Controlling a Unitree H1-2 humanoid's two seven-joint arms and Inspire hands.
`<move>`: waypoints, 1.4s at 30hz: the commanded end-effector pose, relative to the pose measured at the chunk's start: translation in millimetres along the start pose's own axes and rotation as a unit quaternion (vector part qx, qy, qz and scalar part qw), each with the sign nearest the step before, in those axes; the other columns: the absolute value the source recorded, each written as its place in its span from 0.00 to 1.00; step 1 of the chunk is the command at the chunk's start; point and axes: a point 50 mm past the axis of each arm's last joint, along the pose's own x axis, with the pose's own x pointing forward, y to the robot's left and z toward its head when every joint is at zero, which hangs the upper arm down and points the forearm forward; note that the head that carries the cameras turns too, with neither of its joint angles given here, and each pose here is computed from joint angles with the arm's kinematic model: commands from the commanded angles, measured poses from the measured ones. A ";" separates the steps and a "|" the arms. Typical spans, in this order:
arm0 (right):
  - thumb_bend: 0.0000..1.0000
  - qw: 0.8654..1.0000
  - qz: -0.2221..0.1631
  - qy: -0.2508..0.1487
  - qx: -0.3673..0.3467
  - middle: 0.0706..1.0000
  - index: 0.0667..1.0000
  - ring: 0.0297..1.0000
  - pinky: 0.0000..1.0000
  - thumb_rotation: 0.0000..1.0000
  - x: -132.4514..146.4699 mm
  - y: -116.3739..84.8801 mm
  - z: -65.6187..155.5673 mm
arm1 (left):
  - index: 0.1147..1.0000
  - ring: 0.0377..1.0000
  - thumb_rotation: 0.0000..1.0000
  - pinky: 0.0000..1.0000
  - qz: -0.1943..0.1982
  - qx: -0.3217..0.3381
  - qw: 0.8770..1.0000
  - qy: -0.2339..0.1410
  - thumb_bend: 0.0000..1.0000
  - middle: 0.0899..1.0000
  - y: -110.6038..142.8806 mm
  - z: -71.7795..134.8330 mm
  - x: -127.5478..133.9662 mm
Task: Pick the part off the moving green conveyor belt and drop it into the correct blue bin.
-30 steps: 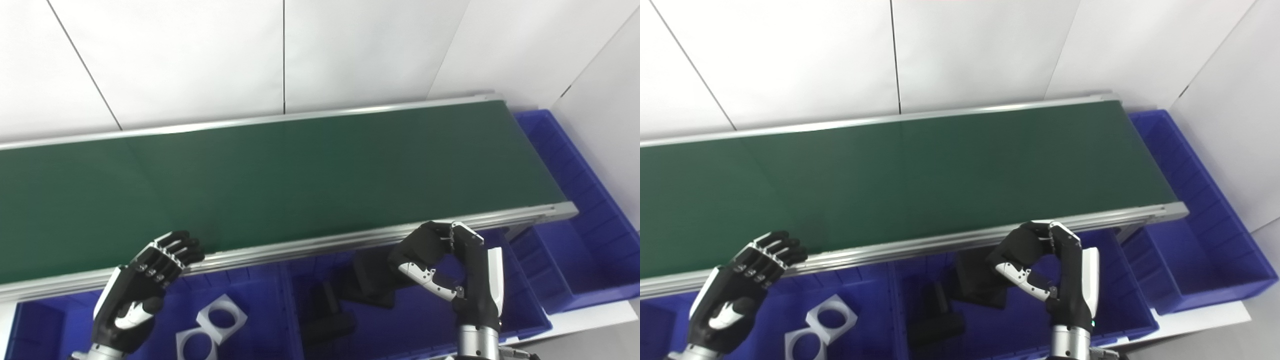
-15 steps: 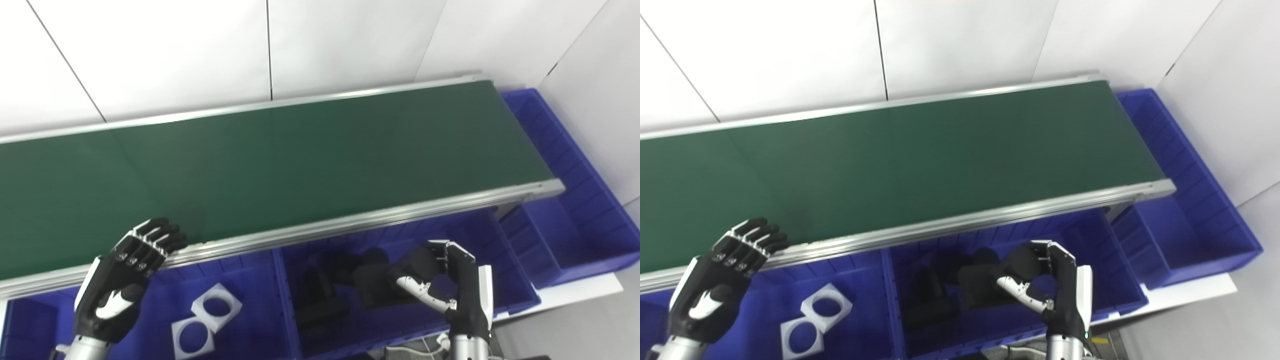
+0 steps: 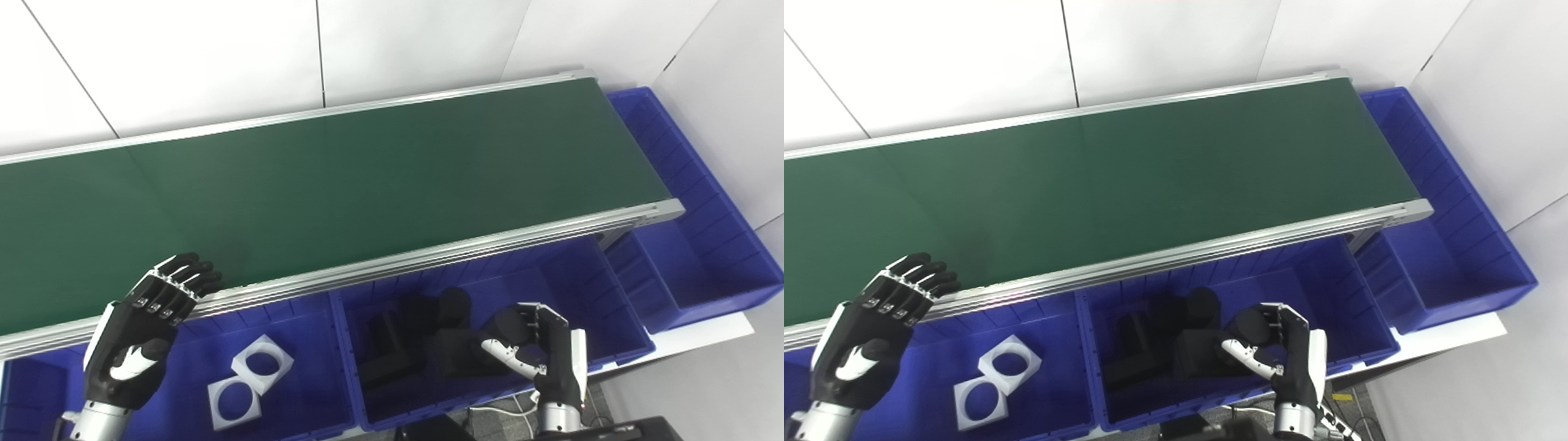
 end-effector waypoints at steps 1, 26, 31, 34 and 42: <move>0.52 0.999 -0.012 -0.028 0.013 0.47 0.46 0.42 0.41 0.00 4.0 -2.3 3.9 | 0.72 0.72 0.39 0.74 -0.013 0.007 1.000 -0.021 0.99 0.72 -0.7 11.6 4.5; 0.91 0.991 0.128 -0.010 0.037 0.99 1.00 0.96 0.91 0.39 3.1 -6.3 18.8 | 0.72 0.72 0.40 0.75 -0.012 0.011 1.000 -0.017 1.00 0.72 -6.7 8.7 3.9; 0.94 0.991 0.124 -0.028 0.045 1.00 1.00 0.97 0.92 0.43 2.9 -8.8 28.6 | 0.72 0.72 0.41 0.74 -0.012 0.009 1.000 -0.017 1.00 0.72 -7.6 7.2 3.8; 0.93 0.990 0.118 -0.052 0.052 0.98 1.00 0.94 0.87 0.42 -0.4 -11.1 46.3 | 0.72 0.72 0.40 0.74 -0.012 0.008 1.000 -0.018 1.00 0.72 -7.5 5.4 3.8; 0.89 0.977 0.133 -0.152 0.063 0.91 0.96 0.89 0.87 0.44 -7.0 -14.7 108.0 | 0.73 0.72 0.41 0.74 -0.011 0.007 1.000 -0.017 1.00 0.72 -10.6 0.4 3.9</move>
